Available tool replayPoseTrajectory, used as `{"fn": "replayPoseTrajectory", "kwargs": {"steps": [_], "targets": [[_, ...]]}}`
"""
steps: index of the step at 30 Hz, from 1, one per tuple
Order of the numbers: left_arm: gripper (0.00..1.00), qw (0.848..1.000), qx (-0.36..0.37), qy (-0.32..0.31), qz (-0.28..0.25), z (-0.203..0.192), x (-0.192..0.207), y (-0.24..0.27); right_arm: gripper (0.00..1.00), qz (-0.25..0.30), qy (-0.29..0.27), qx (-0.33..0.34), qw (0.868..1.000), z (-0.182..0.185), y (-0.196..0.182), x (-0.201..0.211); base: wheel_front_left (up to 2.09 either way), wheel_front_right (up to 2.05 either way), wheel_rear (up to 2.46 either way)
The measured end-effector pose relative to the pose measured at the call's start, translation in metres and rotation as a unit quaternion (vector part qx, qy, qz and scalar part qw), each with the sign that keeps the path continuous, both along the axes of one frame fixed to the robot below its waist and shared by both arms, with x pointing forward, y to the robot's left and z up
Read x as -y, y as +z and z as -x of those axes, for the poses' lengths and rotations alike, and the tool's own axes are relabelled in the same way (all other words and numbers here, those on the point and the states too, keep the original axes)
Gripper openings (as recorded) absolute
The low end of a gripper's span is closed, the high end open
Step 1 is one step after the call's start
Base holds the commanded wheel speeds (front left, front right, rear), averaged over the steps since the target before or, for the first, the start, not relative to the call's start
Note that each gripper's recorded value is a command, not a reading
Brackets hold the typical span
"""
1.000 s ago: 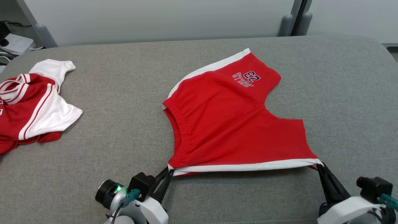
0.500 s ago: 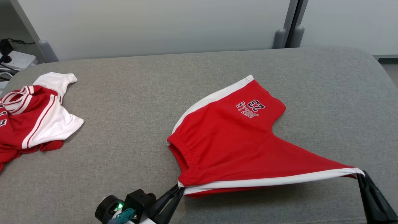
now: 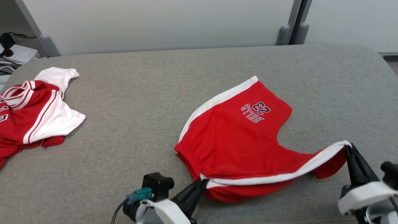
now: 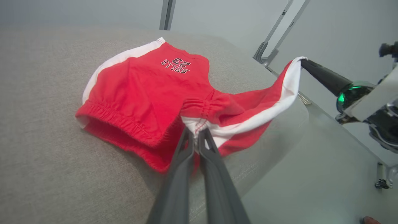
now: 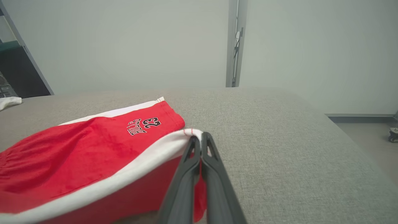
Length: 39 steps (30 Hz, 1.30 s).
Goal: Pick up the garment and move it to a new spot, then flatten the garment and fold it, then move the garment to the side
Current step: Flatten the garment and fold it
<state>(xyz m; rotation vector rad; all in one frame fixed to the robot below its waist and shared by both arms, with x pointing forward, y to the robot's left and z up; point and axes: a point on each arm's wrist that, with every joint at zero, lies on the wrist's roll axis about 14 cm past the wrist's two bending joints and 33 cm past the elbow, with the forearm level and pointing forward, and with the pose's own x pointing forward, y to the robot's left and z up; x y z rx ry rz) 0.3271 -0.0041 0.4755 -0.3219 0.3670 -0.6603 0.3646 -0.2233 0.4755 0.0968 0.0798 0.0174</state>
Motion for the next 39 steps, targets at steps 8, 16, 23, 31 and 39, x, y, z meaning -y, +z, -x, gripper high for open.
{"fn": "replayPoseTrajectory", "kwargs": {"steps": [8,16,23,31,39], "targets": [[0.0,0.996,-0.033,0.053,0.068,-0.058,-0.004,-0.004,0.0,0.026,0.016,0.002,1.0,-0.09,0.009,-0.006,0.0,0.0,0.0],[0.0,0.983,-0.08,0.146,0.077,-0.119,-0.033,-0.034,0.0,0.047,0.068,-0.009,0.997,-0.18,0.005,-0.043,0.0,0.0,0.0],[0.0,0.978,-0.109,0.168,0.058,-0.137,-0.043,-0.058,0.0,0.069,0.114,-0.035,0.99,-0.223,-0.01,-0.08,0.0,0.0,0.0],[0.0,0.975,-0.103,0.192,0.036,-0.148,-0.054,-0.063,0.0,0.091,0.144,-0.075,0.982,-0.236,-0.036,-0.101,0.0,0.0,0.0],[0.0,0.972,-0.118,0.202,0.039,-0.149,-0.055,-0.068,0.0,0.099,0.153,-0.095,0.979,-0.243,-0.05,-0.107,0.0,0.0,0.0]]}}
